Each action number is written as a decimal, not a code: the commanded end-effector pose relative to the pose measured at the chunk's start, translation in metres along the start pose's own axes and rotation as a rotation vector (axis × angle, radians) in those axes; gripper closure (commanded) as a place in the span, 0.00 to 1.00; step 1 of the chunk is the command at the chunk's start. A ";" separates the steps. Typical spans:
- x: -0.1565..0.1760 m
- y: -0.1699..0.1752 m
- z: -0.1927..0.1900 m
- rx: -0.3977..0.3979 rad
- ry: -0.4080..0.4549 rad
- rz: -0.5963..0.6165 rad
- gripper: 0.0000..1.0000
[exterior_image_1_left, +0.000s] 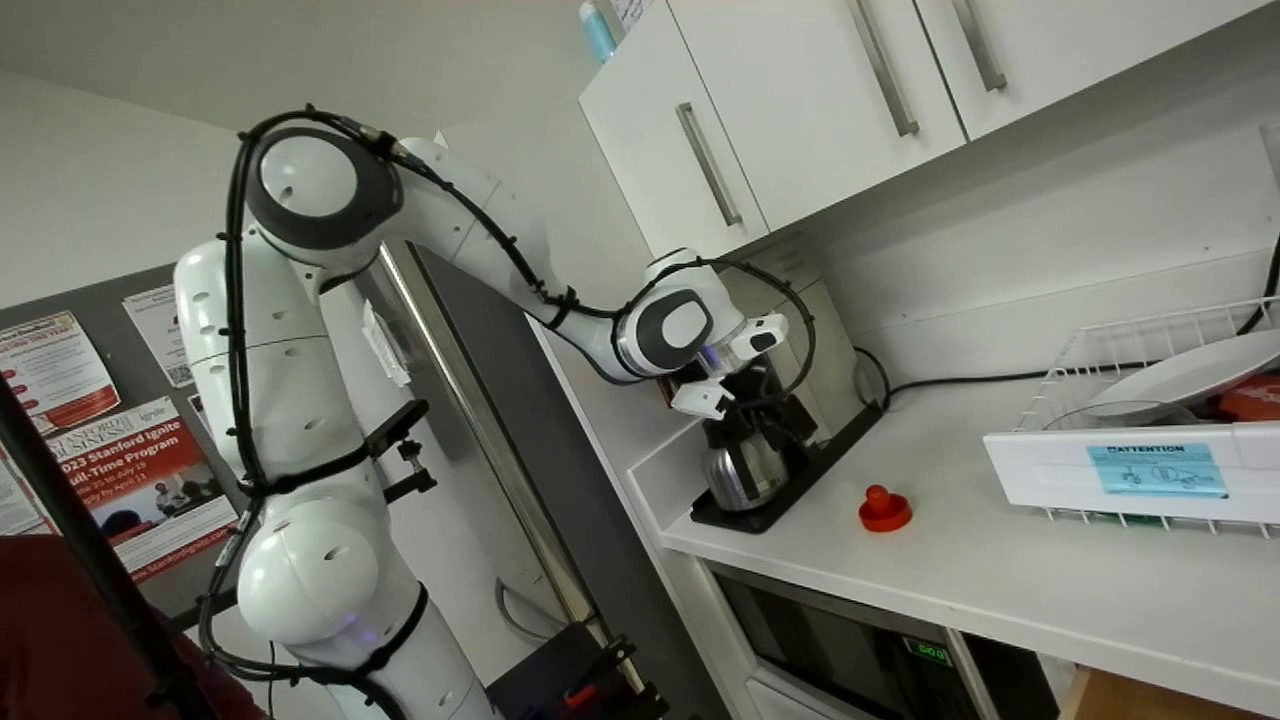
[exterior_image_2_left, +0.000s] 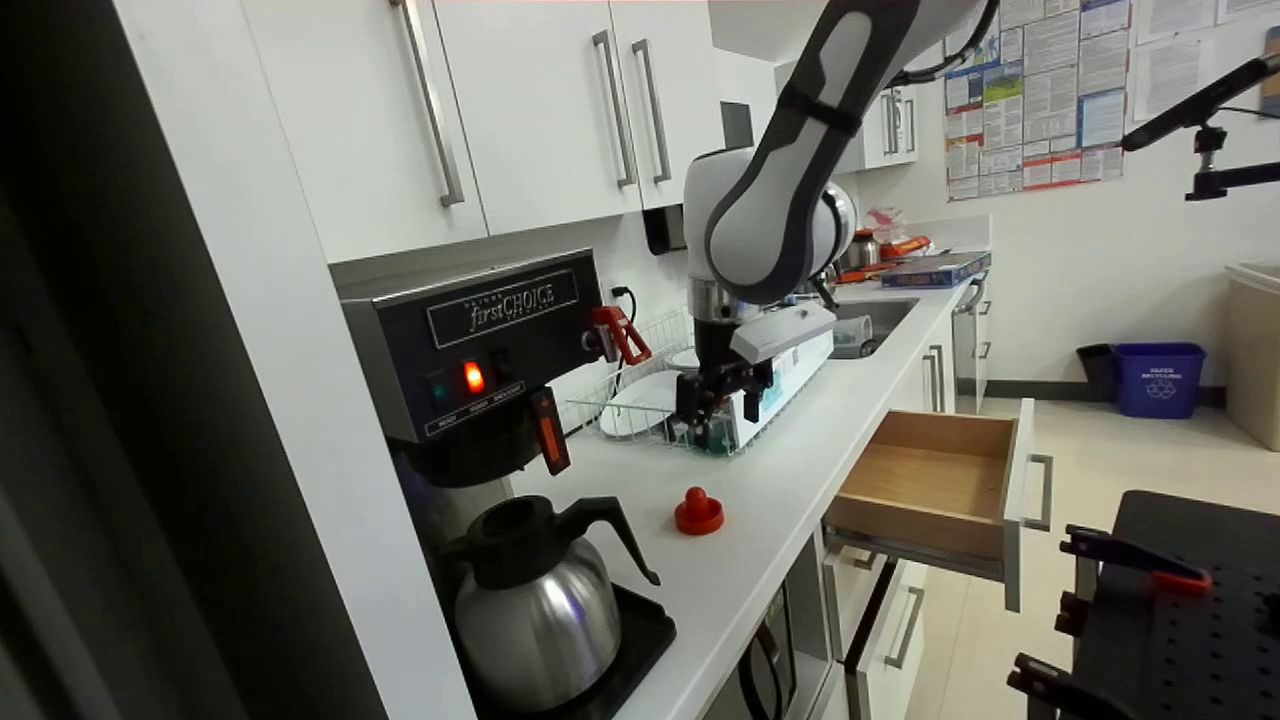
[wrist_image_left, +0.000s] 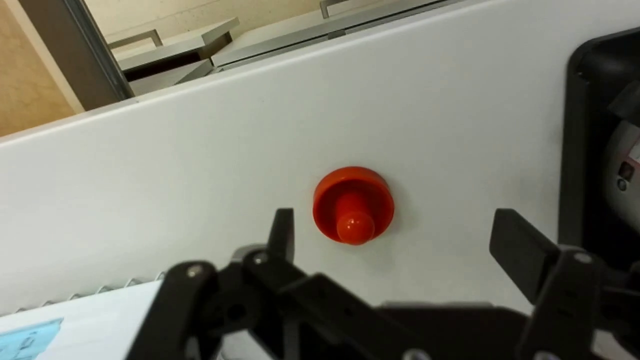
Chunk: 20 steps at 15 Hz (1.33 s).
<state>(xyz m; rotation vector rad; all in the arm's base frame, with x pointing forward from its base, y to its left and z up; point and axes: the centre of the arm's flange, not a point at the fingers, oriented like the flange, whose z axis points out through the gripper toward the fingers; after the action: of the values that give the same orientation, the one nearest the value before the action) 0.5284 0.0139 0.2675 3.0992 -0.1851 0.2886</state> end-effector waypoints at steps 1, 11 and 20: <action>0.033 -0.012 0.038 -0.040 -0.029 0.021 0.00; 0.065 -0.016 0.103 -0.098 -0.035 0.070 0.00; 0.077 -0.013 0.129 -0.141 -0.042 0.105 0.00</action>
<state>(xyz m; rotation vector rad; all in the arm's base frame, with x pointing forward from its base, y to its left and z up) 0.6178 0.0105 0.1589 2.9881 -0.3056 0.2152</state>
